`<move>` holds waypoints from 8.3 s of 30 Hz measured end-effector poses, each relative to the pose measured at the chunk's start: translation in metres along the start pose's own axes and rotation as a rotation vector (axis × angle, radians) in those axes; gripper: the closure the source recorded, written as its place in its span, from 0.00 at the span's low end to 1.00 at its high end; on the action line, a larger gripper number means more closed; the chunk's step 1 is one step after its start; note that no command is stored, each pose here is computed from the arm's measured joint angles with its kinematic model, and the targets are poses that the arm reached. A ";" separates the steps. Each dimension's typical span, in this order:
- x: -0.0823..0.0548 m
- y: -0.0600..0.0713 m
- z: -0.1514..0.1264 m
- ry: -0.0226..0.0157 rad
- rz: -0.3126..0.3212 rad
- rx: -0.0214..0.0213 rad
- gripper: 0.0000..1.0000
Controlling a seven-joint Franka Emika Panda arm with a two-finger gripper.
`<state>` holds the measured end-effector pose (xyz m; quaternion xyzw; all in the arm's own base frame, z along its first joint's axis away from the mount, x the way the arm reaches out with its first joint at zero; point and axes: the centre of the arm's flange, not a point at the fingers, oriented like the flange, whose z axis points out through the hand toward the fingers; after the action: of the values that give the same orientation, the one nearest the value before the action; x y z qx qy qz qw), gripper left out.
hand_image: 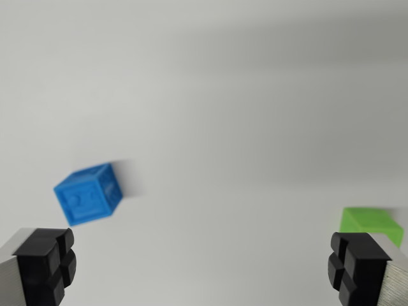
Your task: Stack cube
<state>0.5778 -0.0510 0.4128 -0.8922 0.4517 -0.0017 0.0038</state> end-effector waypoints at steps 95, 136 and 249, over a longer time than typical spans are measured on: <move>0.027 0.154 0.129 -0.0017 -0.020 -0.0097 0.00; 0.043 0.254 0.257 -0.0075 -0.033 -0.0151 0.00; 0.020 0.221 0.216 -0.0006 -0.051 -0.0072 1.00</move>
<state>0.4124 -0.1969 0.1949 -0.9034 0.4288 0.0002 0.0007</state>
